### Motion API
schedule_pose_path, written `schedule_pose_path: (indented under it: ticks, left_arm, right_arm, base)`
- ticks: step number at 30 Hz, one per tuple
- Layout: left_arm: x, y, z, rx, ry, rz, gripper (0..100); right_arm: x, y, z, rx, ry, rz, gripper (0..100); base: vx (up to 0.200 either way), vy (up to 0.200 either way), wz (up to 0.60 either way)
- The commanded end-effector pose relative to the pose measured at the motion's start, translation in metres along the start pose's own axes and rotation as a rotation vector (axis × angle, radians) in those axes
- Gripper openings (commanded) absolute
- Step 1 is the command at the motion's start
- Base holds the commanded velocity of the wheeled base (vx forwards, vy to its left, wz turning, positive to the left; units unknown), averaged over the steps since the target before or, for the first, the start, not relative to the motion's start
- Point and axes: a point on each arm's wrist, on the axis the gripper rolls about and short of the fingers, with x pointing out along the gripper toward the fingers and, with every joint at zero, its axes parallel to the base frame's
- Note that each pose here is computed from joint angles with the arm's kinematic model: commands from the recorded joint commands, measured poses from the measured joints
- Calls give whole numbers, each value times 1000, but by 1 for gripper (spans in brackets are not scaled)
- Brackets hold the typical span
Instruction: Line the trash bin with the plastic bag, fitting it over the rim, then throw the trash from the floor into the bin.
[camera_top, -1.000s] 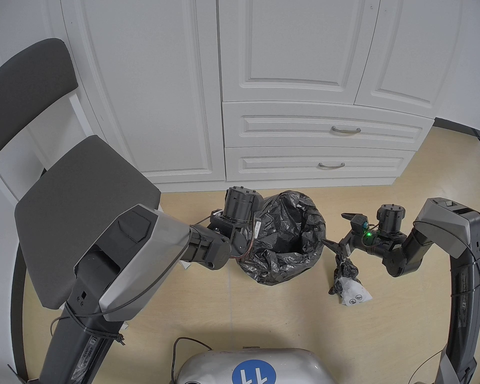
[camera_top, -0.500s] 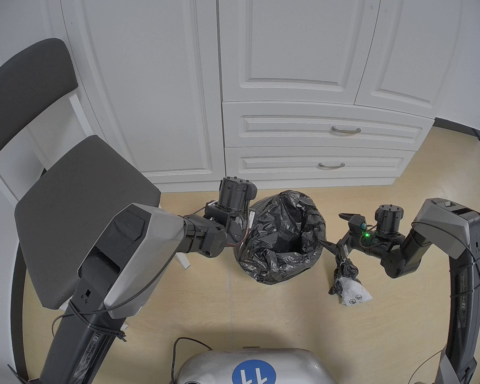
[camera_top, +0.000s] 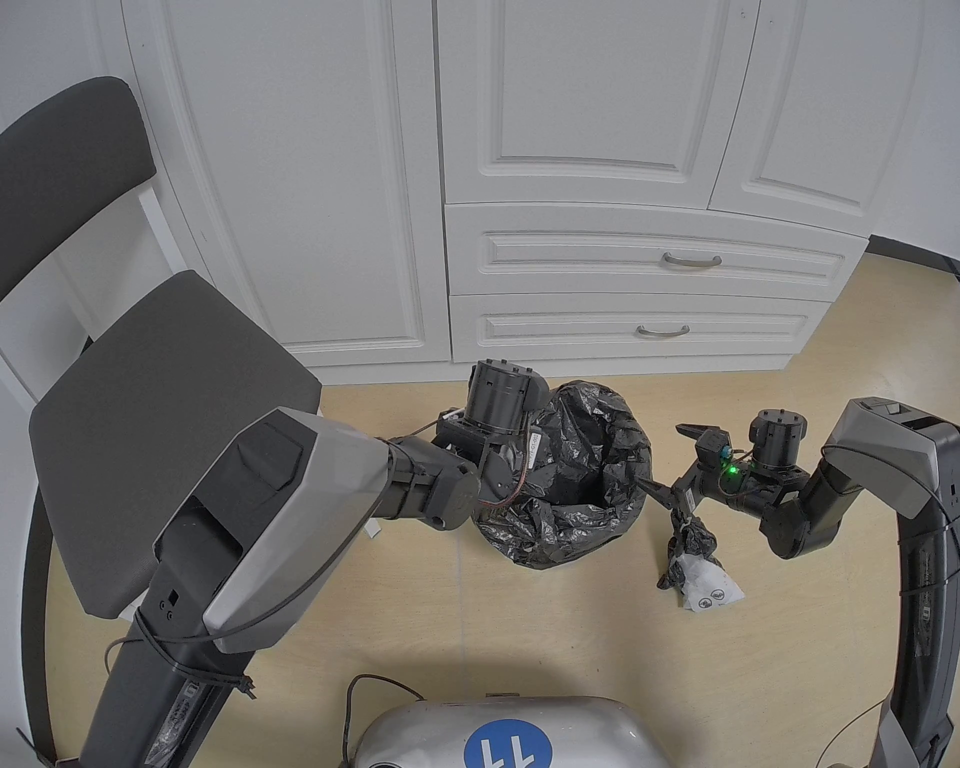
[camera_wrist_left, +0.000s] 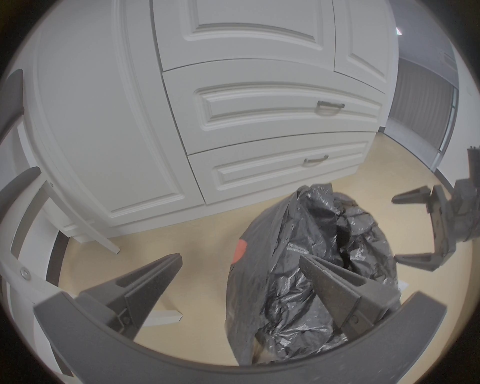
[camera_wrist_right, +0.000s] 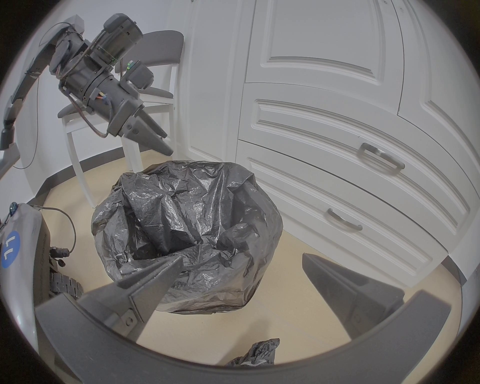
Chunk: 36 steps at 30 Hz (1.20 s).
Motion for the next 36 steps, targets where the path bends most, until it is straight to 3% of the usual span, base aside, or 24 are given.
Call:
schedule_pose_path:
  ticks: [1, 7, 15, 16, 20, 30, 36]
  left_arm:
    - [2, -5, -10, 15, 24, -5, 100]
    - [21, 3, -31, 18, 58, 21, 100]
    - [22, 25, -16, -16, 34, 55, 100]
    - [17, 32, -4, -30, 13, 62, 100]
    - [13, 36, 4, -40, 2, 66, 100]
    - [24, 39, -10, -37, 25, 79, 100]
    - [17, 34, -5, -39, 24, 66, 100]
  right_arm:
    - [0, 3, -2, 0, -1, 5, 100]
    - [1, 4, -5, 0, -1, 5, 100]
    - [3, 8, -6, 2, 4, 15, 100]
    - [5, 11, -7, 3, 5, 22, 100]
    - [6, 13, -9, 4, 10, 27, 100]
    - [5, 12, -8, 2, 6, 25, 100]
    - [5, 12, -7, 2, 5, 24, 100]
  base:
    - [0, 0, 0]
    - [0, 0, 0]
    - [0, 0, 0]
    - [0, 0, 0]
    - [0, 0, 0]
    - [0, 0, 0]
    - [0, 0, 0]
